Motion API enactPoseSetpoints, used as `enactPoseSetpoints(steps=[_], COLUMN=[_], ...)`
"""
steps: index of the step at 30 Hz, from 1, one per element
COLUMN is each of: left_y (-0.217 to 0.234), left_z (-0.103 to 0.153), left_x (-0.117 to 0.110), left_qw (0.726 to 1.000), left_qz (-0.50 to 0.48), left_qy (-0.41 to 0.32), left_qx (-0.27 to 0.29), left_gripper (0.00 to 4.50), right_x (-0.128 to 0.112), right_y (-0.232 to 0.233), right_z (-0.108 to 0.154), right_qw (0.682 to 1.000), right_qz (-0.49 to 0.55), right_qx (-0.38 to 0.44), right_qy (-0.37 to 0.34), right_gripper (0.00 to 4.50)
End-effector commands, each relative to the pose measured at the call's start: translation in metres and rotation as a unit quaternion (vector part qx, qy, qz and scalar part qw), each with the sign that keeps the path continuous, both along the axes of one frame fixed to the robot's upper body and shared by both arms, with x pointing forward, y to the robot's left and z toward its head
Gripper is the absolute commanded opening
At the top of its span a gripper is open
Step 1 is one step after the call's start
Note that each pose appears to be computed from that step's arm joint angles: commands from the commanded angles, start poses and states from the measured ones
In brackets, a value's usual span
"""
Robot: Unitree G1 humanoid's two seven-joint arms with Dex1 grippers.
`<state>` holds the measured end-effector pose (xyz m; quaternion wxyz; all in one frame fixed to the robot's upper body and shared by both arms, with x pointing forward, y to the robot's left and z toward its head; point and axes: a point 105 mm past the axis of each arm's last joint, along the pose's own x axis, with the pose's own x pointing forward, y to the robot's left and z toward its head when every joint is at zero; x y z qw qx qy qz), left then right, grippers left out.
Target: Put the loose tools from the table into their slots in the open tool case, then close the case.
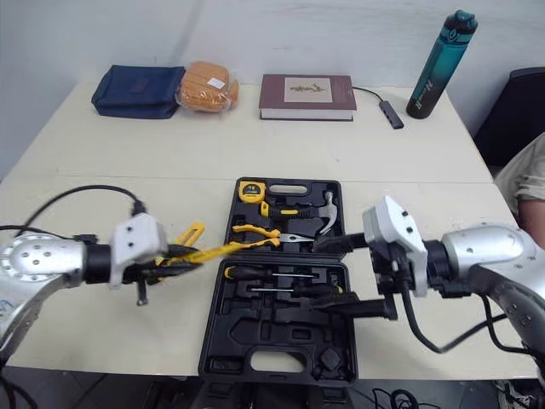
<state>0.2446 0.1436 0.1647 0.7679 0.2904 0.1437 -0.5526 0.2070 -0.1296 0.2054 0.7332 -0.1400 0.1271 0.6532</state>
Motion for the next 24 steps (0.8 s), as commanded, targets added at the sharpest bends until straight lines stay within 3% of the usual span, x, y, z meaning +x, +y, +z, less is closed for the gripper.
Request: enactPoseSetpoints(steps=[1, 10, 24], left_y=[-0.019, -0.046, -0.062], left_z=[-0.007, -0.033, -0.047], left_x=[-0.008, -0.013, -0.007], left_qw=[0.998, 0.989, 0.985], left_qz=[-0.057, -0.125, -0.143], left_qy=[0.011, 0.026, 0.009], left_qx=[0.02, 0.075, 0.097], left_gripper=[0.32, 0.32, 0.32], right_x=[-0.007, -0.017, -0.017], right_y=[-0.002, -0.011, -0.015], right_z=[0.001, -0.014, -0.019], right_qw=[1.0, 0.999, 0.998], right_qz=[0.001, -0.019, -0.039], right_qx=[-0.019, -0.042, -0.043], right_qy=[-0.024, 0.003, 0.011], right_gripper=[4.5, 4.5, 4.5])
